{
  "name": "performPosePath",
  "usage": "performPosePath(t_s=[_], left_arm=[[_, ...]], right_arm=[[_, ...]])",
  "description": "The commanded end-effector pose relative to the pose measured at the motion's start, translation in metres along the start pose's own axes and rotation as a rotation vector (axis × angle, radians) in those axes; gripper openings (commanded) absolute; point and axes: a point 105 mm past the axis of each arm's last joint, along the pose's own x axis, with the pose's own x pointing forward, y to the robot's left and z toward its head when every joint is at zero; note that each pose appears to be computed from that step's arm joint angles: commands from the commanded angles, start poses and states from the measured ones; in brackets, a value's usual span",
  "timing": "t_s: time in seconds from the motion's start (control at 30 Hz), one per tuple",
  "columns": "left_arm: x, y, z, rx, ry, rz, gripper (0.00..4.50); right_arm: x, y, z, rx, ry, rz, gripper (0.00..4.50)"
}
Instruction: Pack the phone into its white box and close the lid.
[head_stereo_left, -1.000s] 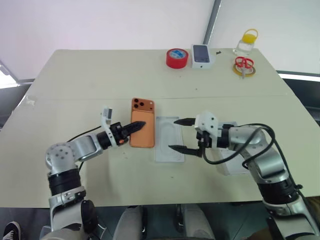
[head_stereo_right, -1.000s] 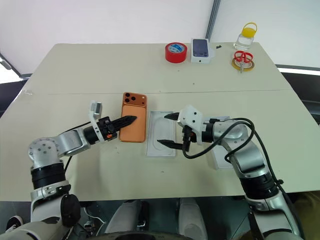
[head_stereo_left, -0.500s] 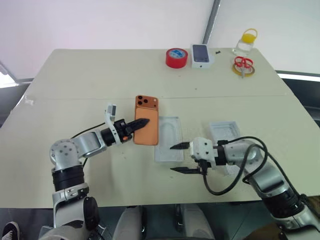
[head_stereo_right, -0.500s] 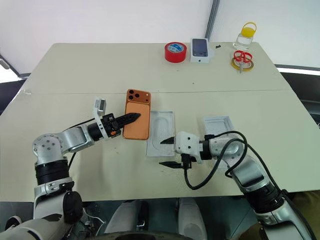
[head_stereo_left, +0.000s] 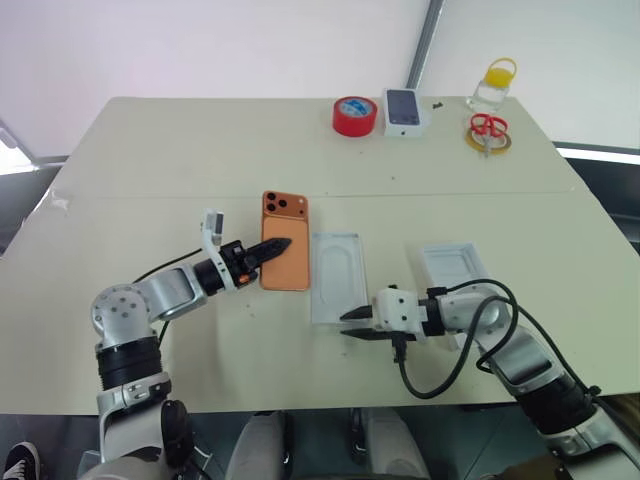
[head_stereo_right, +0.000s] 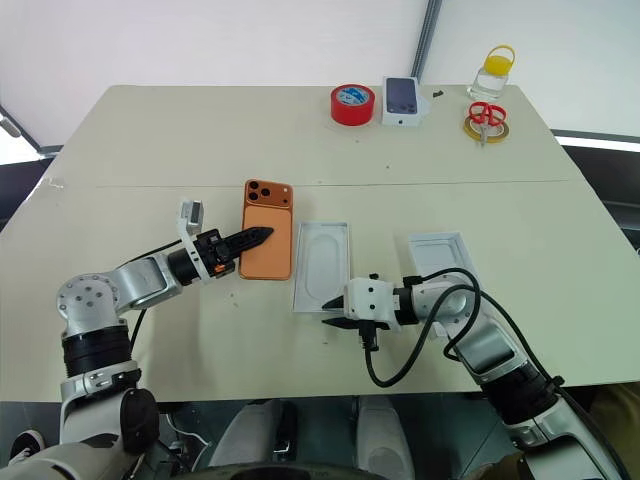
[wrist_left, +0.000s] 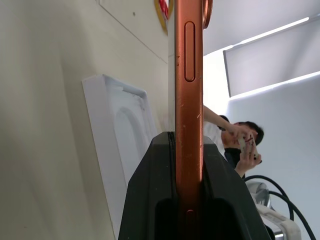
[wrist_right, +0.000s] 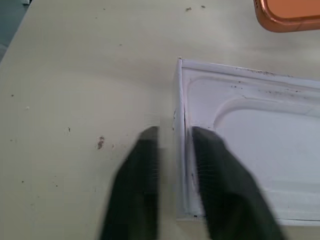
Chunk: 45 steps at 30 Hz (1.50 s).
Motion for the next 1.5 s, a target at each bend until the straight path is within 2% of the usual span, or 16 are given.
performPosePath(t_s=[0.03, 0.2, 0.33, 0.53, 0.83, 1.07, 1.13, 1.2, 1.33, 1.5], left_arm=[[0.001, -0.017, 0.006, 0.037, -0.032, -0.067, 0.0], [0.004, -0.022, 0.008, 0.035, -0.035, -0.087, 0.0], [0.01, -0.025, 0.009, 0.029, -0.04, -0.096, 0.0], [0.025, -0.029, 0.003, 0.004, -0.044, -0.117, 0.0], [0.048, -0.032, -0.003, -0.026, -0.044, -0.134, 0.0], [0.054, -0.031, -0.007, -0.029, -0.02, -0.137, 0.0], [0.056, -0.031, -0.007, -0.032, -0.015, -0.139, 0.0], [0.059, -0.032, -0.009, -0.028, -0.005, -0.142, 0.0], [0.064, -0.034, -0.012, -0.033, 0.015, -0.158, 0.0], [0.073, -0.033, -0.02, -0.076, 0.045, -0.181, 0.0]], right_arm=[[-0.001, -0.005, 0.003, -0.042, 0.007, -0.015, 0.02], [-0.011, -0.018, 0.006, -0.04, 0.004, -0.065, 0.02], [-0.029, -0.028, -0.004, -0.036, 0.053, -0.125, 0.02], [-0.043, -0.025, -0.006, -0.038, 0.076, -0.138, 0.02], [-0.048, -0.03, -0.001, -0.019, 0.06, -0.192, 0.02], [-0.046, -0.03, -0.002, -0.015, 0.072, -0.21, 0.02], [-0.047, -0.027, 0.0, 0.051, 0.043, -0.178, 0.66], [-0.048, -0.031, 0.003, 0.025, 0.033, -0.208, 1.46], [-0.056, -0.026, 0.01, 0.042, -0.003, -0.173, 3.55], [-0.082, -0.048, 0.01, 0.062, -0.023, -0.295, 3.55]])
